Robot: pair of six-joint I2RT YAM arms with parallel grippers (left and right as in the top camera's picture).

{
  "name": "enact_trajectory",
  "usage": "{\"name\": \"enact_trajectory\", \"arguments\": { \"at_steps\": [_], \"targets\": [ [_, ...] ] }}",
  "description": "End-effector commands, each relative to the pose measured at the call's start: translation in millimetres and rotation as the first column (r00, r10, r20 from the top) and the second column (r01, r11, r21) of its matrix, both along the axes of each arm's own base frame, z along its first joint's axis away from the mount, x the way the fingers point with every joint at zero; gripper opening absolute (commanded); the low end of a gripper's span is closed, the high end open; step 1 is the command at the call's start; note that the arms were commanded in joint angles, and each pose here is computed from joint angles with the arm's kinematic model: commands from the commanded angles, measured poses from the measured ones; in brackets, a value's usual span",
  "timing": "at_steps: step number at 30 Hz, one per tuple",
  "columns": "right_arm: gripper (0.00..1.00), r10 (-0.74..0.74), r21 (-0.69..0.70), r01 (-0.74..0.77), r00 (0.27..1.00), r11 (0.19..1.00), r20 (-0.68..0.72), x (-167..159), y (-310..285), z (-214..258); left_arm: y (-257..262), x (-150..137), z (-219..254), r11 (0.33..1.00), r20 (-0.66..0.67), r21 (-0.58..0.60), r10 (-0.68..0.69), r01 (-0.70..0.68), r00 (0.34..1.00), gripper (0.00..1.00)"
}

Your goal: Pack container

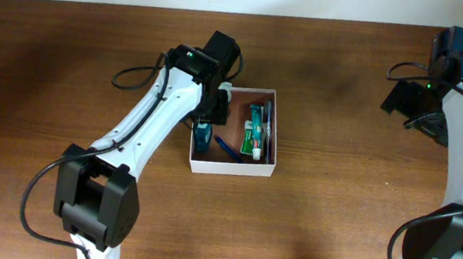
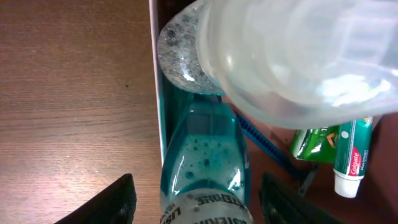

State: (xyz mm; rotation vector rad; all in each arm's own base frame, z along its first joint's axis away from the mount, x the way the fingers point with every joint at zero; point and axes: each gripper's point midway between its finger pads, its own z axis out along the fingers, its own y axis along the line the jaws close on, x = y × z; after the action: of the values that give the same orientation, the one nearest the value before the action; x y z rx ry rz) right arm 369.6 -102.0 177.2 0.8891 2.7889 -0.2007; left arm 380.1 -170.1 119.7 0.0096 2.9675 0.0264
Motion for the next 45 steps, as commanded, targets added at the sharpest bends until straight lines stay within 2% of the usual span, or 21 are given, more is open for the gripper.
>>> {"name": "enact_trajectory", "arguments": {
  "at_steps": [1,7,14,17,22,23,24,30,45],
  "targets": [
    [0.98,-0.001,-0.016,0.002,1.0,1.0,0.011,0,-4,5,-5,4,20,0.999,0.043,-0.042,-0.025,0.027,0.999,0.64],
    [0.98,-0.001,-0.016,0.002,1.0,1.0,0.011,0,-4,5,-7,13,44,0.997,0.104,-0.06,-0.05,0.057,0.993,0.64],
    [0.99,-0.001,-0.016,0.002,1.0,1.0,0.011,0,-4,5,7,19,109,0.994,0.254,-0.09,-0.035,0.059,0.967,0.65],
    [0.98,-0.001,-0.016,0.002,1.0,1.0,0.011,0,-4,5,32,19,134,0.998,0.317,-0.067,0.0,0.022,0.948,0.65],
    [0.98,-0.001,-0.016,0.002,1.0,1.0,0.011,0,-4,5,105,12,167,0.986,0.401,0.062,0.116,-0.153,0.909,0.73],
    [0.98,-0.001,-0.016,0.002,1.0,1.0,0.011,0,-4,5,117,9,171,0.981,0.407,0.075,0.136,-0.181,0.903,0.98],
    [0.98,-0.001,-0.016,0.002,1.0,1.0,0.011,0,-4,5,128,6,175,0.975,0.412,0.078,0.157,-0.206,0.898,0.99],
    [0.98,-0.001,-0.016,0.002,1.0,1.0,0.011,0,-4,5,157,5,179,0.958,0.419,0.074,0.222,-0.277,0.88,0.99],
    [0.98,-0.001,-0.016,0.002,1.0,1.0,0.011,0,-4,5,158,5,179,0.957,0.419,0.074,0.226,-0.281,0.879,0.99]
  ]
}}
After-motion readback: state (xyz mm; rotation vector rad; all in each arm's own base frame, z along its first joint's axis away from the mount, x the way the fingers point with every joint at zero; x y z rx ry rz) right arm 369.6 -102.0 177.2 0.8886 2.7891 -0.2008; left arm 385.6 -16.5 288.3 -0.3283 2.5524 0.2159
